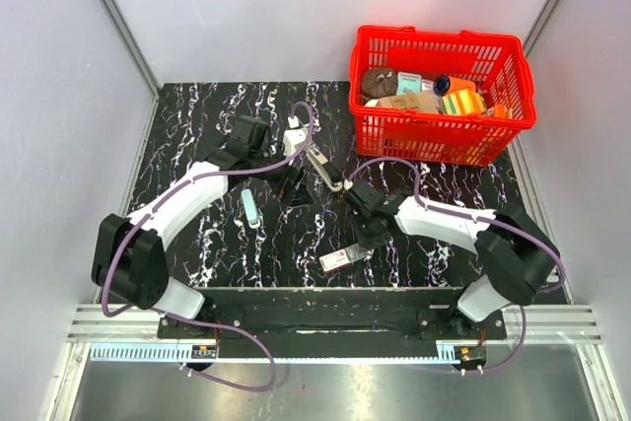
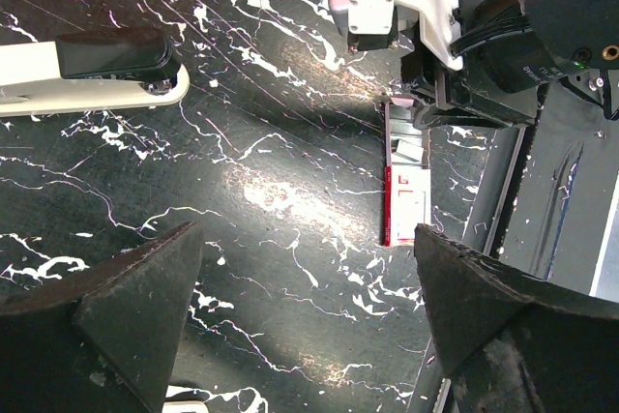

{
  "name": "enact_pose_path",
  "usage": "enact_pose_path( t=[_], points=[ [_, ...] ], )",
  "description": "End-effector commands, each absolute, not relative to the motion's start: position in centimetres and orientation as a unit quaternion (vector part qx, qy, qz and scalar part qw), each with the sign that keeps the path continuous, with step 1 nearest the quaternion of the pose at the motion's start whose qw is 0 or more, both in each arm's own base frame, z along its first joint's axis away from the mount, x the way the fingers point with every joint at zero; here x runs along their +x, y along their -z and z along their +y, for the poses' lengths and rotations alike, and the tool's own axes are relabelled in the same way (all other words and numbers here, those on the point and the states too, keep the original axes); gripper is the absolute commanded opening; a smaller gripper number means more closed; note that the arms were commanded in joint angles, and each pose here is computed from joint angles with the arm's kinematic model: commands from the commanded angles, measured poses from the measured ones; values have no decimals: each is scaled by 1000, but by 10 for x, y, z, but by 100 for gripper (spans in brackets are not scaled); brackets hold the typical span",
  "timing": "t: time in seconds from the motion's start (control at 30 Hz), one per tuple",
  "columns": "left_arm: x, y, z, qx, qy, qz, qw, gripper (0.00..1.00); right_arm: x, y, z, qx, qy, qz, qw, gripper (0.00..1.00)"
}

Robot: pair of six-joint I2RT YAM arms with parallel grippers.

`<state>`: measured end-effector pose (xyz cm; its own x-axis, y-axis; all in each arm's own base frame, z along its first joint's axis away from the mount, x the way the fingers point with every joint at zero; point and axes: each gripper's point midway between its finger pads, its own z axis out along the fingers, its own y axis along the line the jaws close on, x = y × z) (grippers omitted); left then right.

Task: Unload the staples from the stapler

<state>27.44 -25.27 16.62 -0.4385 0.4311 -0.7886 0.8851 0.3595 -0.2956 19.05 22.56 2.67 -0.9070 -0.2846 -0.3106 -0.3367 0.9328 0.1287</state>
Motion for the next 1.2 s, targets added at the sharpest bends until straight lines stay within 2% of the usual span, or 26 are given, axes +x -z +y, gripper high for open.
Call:
enact_pose_path(
  t=[0.0,0.2,0.37,0.63,0.77,0.97,1.17],
  points=[
    [281,-184,-256,437,362,751,337,94,200,-37,235,-169,-95,967,167,24],
    [282,-181,-256,439,356,753,337,95,200,-42,240,-172,-108,965,167,35],
    [282,-180,-255,442,353,754,334,95,200,-50,240,-171,-113,963,174,35],
    [280,-165,-243,483,306,750,332,91,223,-106,229,-146,-118,952,240,32],
    [263,-138,-234,535,264,738,315,89,234,-96,205,-85,-144,959,227,25],
    [220,-96,-239,620,222,704,267,89,227,-71,210,-43,-217,958,184,26],
    [201,-71,-252,668,194,676,244,89,223,-49,215,-2,-266,950,161,27]
  ],
)
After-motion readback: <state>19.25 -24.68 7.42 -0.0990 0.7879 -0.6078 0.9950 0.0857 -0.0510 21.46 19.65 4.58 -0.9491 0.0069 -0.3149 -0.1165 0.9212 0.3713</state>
